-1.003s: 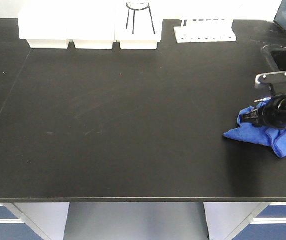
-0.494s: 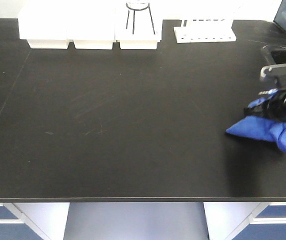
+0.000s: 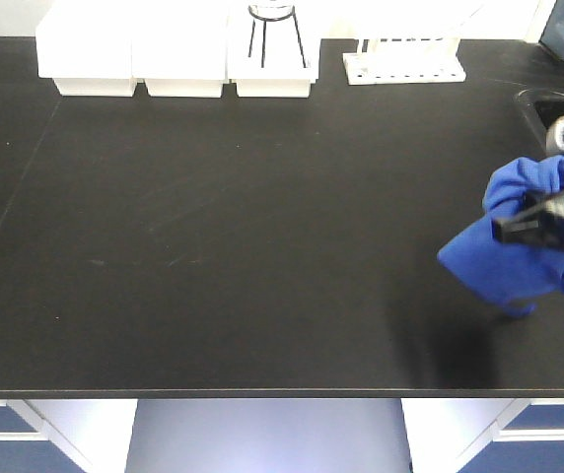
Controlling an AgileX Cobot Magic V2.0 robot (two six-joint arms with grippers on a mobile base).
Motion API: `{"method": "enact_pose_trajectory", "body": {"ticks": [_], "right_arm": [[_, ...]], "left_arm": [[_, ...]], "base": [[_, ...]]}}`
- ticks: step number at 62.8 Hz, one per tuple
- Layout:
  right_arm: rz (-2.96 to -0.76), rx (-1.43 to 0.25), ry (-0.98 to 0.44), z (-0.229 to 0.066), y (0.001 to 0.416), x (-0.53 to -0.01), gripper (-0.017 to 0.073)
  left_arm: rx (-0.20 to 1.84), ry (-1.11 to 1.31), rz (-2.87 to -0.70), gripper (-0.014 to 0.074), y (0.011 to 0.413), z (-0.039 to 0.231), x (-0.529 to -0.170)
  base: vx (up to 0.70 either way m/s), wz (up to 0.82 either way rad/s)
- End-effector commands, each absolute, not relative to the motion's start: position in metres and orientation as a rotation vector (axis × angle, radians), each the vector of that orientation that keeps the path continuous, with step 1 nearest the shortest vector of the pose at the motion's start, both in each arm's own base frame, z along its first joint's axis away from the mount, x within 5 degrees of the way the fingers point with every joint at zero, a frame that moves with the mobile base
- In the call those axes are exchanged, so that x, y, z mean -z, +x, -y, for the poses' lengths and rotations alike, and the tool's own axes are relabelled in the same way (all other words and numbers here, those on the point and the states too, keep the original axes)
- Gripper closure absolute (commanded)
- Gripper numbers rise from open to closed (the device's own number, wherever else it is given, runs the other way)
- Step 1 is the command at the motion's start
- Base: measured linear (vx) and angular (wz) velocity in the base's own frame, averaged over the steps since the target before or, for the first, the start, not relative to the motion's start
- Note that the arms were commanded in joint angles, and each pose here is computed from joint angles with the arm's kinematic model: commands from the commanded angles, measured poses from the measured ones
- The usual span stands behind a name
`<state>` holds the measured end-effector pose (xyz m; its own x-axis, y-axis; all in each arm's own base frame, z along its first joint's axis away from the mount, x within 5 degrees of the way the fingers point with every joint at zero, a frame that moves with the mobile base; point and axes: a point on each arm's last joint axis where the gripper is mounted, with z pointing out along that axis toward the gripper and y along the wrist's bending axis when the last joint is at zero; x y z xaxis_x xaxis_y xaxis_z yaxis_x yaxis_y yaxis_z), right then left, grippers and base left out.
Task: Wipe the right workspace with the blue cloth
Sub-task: 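Hold the cloth raised in the right gripper while backing away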
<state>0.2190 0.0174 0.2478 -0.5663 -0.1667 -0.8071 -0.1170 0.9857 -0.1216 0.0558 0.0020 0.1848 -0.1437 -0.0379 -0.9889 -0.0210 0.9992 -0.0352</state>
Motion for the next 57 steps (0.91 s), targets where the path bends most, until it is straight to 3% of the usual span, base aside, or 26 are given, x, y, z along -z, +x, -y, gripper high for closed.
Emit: {"method": "enact_pose_trajectory", "body": {"ticks": [1, 23, 57], "right_arm": [[-2.015, 0.021, -0.235, -0.023, 0.204, -0.265, 0.0566], [-1.942, 0.024, -0.217, -0.016, 0.153, -0.256, 0.0562], [-1.951, 0.034, -0.214, -0.015, 0.150, -0.256, 0.0562]], "left_arm": [[0.027, -0.044, -1.650, 0.0599, 0.057, -0.001, -0.183], [0.027, -0.044, -1.650, 0.0599, 0.057, -0.001, -0.183], [0.027, -0.044, -1.650, 0.0599, 0.057, -0.001, -0.183]], "base": [[0.00, 0.00], [0.00, 0.00], [0.00, 0.00]]}}
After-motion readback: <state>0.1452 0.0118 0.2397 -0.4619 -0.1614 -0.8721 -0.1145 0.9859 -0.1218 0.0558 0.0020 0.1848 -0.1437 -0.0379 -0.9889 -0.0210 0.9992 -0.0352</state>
